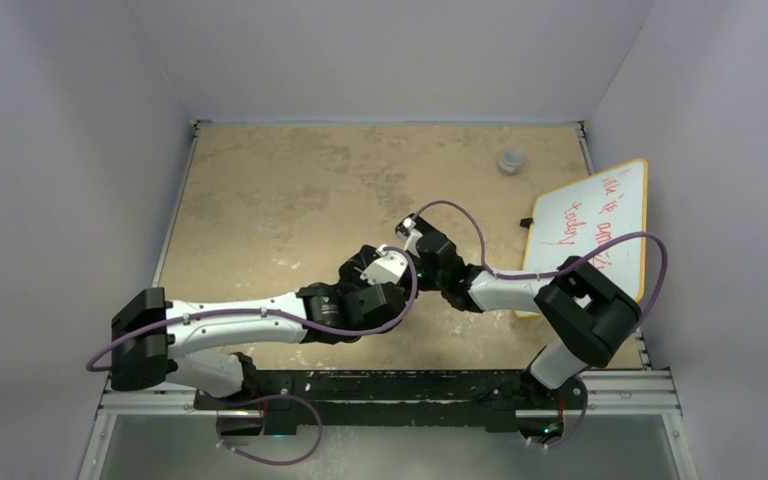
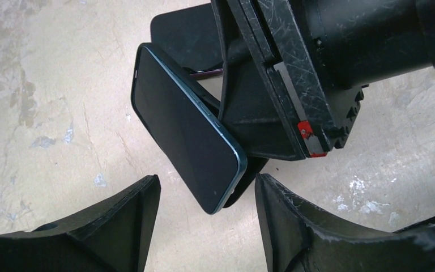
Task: Take the phone out of the phone case
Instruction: Remove the phone case from the phone.
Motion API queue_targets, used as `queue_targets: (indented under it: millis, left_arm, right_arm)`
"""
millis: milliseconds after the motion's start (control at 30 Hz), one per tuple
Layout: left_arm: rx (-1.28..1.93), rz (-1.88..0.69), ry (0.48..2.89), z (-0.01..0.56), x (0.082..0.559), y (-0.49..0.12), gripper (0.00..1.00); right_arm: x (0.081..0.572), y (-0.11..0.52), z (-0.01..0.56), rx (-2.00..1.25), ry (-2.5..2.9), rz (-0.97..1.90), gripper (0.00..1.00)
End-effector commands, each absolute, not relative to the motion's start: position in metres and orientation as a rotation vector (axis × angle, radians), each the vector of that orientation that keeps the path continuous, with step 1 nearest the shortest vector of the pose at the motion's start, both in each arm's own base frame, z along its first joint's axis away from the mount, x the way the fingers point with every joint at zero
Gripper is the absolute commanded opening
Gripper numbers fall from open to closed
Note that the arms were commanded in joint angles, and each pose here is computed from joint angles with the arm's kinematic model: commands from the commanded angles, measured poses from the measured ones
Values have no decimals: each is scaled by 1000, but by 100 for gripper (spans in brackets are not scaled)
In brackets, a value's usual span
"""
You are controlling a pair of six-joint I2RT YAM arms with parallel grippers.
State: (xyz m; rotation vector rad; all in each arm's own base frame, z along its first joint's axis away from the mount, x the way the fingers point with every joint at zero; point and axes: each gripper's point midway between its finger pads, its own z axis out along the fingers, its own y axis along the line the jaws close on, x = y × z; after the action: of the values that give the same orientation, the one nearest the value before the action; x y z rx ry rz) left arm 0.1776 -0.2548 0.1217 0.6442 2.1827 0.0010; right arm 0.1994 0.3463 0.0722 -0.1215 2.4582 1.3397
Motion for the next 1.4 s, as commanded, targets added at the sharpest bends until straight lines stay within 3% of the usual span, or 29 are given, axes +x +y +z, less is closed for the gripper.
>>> queue_targets:
  millis: [0, 633, 1167, 1367]
  left_arm:
    - [660, 37, 2124, 133, 185, -263, 63]
    - [684, 254, 2130, 116, 185, -249, 52]
    - [694, 414, 2102, 102, 192, -243, 53]
    - [689, 433, 2074, 108, 196, -246, 34]
  right_arm:
    - [206, 367, 120, -168, 2319, 1465, 0]
    - [204, 372, 122, -172, 2323, 1490, 0]
    - [203, 380, 130, -189, 2318, 1539, 0]
    - [201, 380, 126, -195, 2329, 1537, 0]
